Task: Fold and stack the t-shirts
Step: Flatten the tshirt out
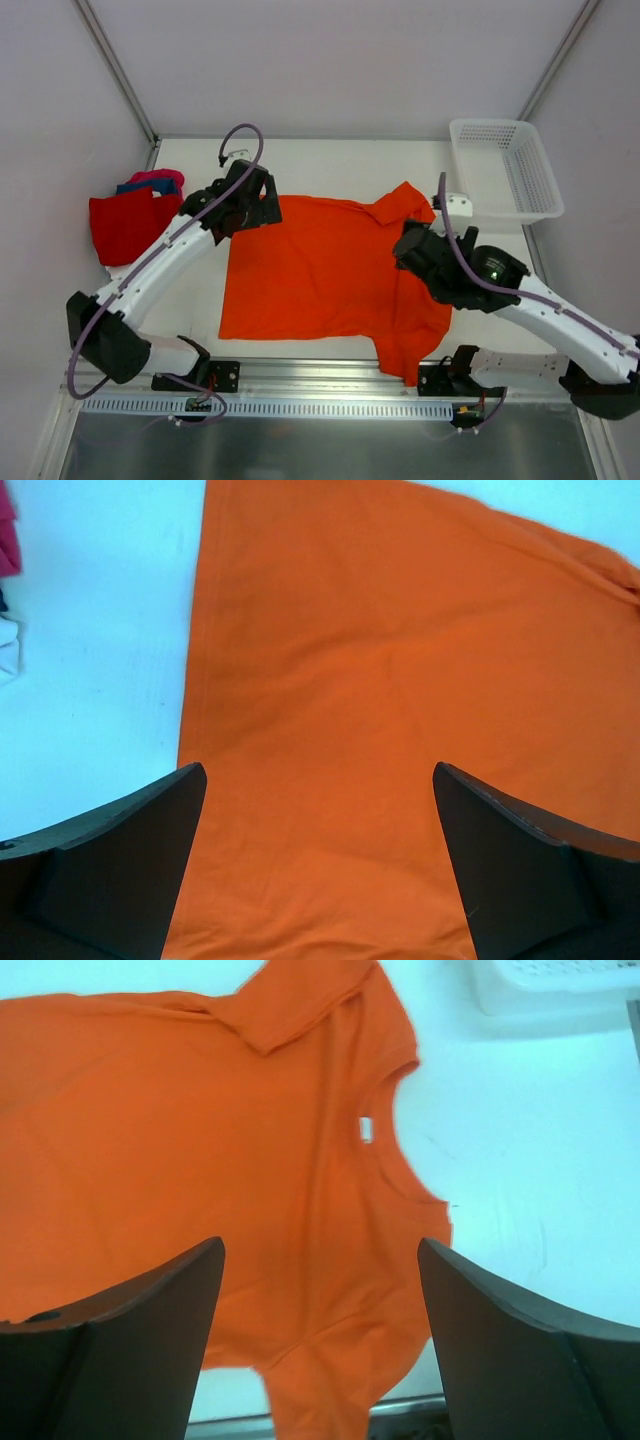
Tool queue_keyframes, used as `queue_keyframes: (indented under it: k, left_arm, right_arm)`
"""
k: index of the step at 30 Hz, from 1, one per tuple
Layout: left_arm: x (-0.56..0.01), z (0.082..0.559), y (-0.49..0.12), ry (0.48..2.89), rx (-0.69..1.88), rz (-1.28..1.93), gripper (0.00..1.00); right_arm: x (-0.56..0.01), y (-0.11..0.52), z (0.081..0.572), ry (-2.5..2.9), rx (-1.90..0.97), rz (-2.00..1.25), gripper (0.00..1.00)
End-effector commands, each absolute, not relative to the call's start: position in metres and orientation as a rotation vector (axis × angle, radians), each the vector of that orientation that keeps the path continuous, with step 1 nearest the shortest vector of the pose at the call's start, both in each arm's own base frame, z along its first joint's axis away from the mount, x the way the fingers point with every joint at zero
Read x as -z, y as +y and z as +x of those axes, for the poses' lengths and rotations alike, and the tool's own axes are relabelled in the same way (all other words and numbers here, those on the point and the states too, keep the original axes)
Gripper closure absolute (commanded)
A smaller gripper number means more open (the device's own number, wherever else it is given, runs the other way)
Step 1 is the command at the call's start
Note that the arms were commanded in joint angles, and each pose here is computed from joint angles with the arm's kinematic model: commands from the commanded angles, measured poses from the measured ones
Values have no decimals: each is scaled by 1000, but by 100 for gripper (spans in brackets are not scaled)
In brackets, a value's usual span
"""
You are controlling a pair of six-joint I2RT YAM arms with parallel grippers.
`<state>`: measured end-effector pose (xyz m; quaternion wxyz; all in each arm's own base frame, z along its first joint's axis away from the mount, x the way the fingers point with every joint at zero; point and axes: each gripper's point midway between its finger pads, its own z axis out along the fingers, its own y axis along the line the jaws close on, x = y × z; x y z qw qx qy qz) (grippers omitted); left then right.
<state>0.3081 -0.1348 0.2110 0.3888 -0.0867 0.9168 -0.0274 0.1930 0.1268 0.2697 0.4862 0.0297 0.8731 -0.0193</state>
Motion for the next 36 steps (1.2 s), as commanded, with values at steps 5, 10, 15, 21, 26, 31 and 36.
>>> queue_keyframes:
  k: [5, 10, 15, 21, 26, 31, 36]
  left_arm:
    - [-184, 364, -146, 2441, 138, -236, 1]
    - [-163, 387, -153, 2503, 158, -248, 1]
    - [-143, 403, -154, 2540, 139, -243, 1]
    - [-121, 411, -157, 2594, 147, -231, 1]
    - [-94, 411, -159, 2654, 133, -224, 1]
    - [-85, 407, -159, 2667, 139, -232, 1]
    - [-85, 404, -159, 2661, 151, -228, 1]
  right_arm:
    - [-237, 106, 282, 2245, -132, 145, 22]
    - [-214, 115, 360, 2359, -240, 186, 26]
    - [-166, 124, 432, 2515, -326, 249, 34]
    - [-97, 120, 448, 2680, -240, 287, 36]
    - [-76, 113, 436, 2730, -196, 299, 39]
    - [-73, 101, 431, 2725, -113, 300, 39]
    - [-65, 103, 432, 2742, -107, 307, 41]
